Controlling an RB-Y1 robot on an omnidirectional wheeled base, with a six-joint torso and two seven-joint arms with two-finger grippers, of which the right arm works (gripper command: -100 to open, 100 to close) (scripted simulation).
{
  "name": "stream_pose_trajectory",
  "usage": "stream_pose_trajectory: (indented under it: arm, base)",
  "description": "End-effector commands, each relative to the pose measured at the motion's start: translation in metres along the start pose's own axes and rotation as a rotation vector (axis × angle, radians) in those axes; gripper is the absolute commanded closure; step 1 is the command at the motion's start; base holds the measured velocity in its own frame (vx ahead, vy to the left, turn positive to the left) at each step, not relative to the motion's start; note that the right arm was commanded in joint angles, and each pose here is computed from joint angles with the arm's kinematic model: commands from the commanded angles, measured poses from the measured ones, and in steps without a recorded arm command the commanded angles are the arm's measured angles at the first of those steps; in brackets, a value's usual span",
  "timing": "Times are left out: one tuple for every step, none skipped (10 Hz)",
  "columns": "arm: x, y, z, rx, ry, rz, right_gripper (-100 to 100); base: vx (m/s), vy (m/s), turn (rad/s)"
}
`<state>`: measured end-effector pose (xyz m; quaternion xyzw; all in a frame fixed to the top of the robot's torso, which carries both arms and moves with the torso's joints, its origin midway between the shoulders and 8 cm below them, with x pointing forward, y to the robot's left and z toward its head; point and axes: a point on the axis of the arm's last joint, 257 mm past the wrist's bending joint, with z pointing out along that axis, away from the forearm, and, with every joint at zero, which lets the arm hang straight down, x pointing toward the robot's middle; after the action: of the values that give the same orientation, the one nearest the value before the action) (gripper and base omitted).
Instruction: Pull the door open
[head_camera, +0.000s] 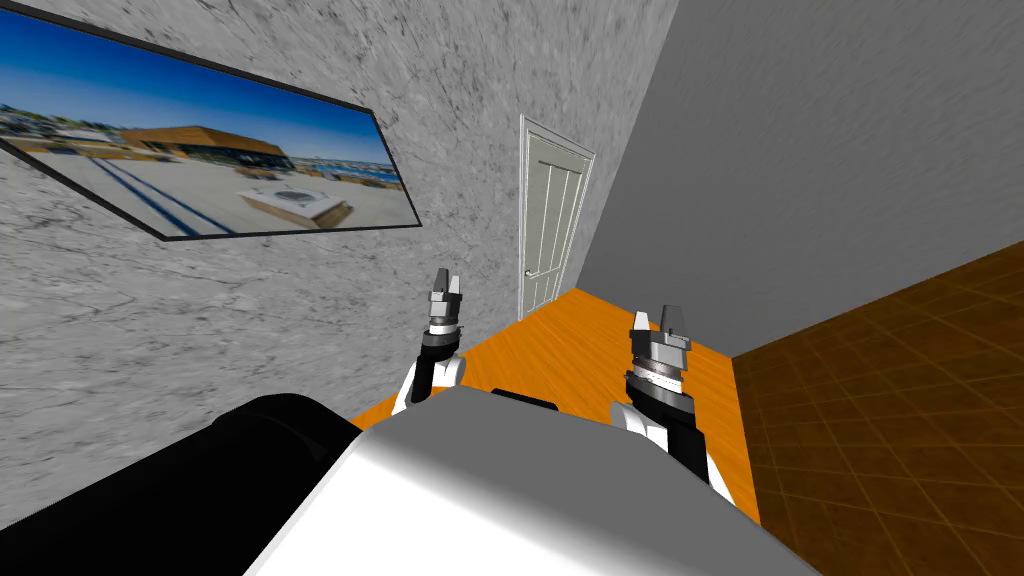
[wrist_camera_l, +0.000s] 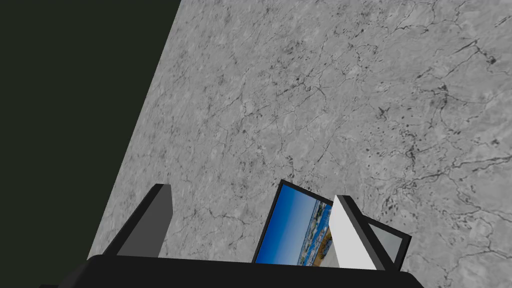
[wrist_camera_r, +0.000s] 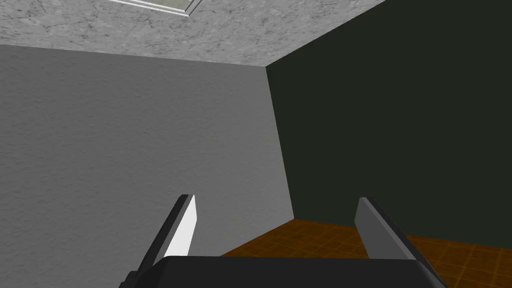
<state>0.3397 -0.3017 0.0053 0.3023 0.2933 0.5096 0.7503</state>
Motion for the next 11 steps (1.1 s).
stream_pose_trajectory:
  arm:
    - [0.004, -0.01, -0.0015, 0.013, 0.012, 0.008, -100]
    - [0.005, -0.014, -0.0021, 0.017, 0.016, 0.011, -100]
    - [0.007, -0.021, -0.0032, 0.025, 0.023, 0.016, -100]
    - [0.01, -0.028, -0.0044, 0.034, 0.03, 0.022, -100]
    - [0.011, -0.032, -0.0052, 0.041, 0.034, 0.025, -100]
    - [0.014, -0.042, -0.007, 0.053, 0.043, 0.033, -100]
    - [0.016, -0.047, -0.008, 0.06, 0.047, 0.037, -100]
    - [0.017, -0.052, -0.0089, 0.066, 0.051, 0.04, -100]
    - [0.019, -0.057, -0.0101, 0.074, 0.056, 0.045, -100]
    - [0.021, -0.063, -0.0114, 0.082, 0.06, 0.049, -100]
    - [0.022, -0.069, -0.0127, 0.09, 0.064, 0.054, -100]
  base:
    - [0.055, -0.006, 0.11]
    - [0.092, -0.039, 0.128]
    - [0.094, -0.041, 0.123]
    - [0.111, -0.05, 0.126]
    - [0.103, -0.045, 0.111]
    - [0.116, -0.04, 0.138]
    - [0.107, -0.042, 0.105]
    - [0.077, -0.037, 0.085]
    - [0.066, -0.035, 0.134]
    - [0.07, -0.035, 0.119]
    - [0.083, -0.048, 0.086]
